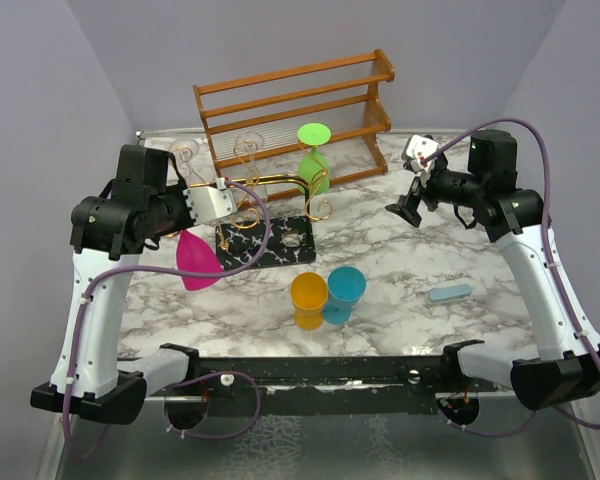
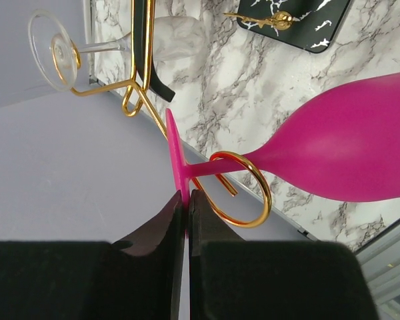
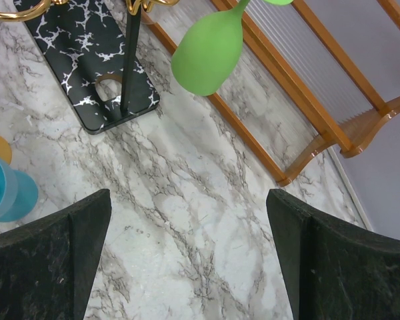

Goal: Place the wine glass upside down on the wine glass rack

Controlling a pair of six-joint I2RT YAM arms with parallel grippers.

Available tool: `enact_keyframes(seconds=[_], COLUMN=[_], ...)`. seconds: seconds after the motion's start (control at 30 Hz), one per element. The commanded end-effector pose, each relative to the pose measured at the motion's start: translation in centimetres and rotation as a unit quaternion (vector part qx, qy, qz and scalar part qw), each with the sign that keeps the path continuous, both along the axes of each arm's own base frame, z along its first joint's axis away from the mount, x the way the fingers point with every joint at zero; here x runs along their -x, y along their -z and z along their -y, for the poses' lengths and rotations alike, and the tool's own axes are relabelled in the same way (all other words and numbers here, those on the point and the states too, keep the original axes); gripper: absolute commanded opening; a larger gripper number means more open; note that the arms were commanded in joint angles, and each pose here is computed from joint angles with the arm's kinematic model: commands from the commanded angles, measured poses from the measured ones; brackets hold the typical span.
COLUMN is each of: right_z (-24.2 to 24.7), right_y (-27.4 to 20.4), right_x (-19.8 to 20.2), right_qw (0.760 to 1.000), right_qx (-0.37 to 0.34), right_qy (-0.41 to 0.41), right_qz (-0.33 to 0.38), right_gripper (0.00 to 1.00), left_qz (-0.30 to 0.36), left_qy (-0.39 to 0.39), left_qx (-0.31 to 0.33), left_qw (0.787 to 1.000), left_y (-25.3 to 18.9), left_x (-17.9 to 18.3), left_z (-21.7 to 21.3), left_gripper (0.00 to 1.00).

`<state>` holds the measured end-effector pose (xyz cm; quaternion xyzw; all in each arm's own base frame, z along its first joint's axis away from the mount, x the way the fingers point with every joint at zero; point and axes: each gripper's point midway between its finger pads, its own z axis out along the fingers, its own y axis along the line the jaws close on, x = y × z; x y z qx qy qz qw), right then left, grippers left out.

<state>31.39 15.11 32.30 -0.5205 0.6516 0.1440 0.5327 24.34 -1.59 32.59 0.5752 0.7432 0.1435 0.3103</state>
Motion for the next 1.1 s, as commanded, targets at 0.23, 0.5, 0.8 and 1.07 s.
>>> enact_keyframes(seconds=[0.23, 0.5, 0.8, 1.07], right_z=[0.1, 0.1, 0.1, 0.2], right_y=[-0.2, -0.2, -0.1, 0.0], right_x=[-0.1, -0.1, -0.1, -0.1], right_qw=[1.000, 1.000, 1.000, 1.000], right_qx=[0.006, 0.006, 0.006, 0.008], right_qy=[0.002, 0.002, 0.003, 0.005], right_qz=[0.016, 0.015, 0.013, 0.014], right_gripper=[0.99, 0.99, 0.99, 0.99], left_qz=[-0.017, -0.015, -0.018, -0.026], left_qy=[0.009, 0.014, 0.024, 0.029], left_qx=[0.026, 0.041, 0.054, 0.061], left_qw=[0.999, 0.999, 0.998, 0.997], left_y=[0.6, 0.3, 0.2, 0.5], left_x=[1.1, 1.5, 1.9, 2.2], left_z=[0.8, 1.3, 1.8, 2.1], left_gripper=[0.17, 0.27, 0.33, 0.36])
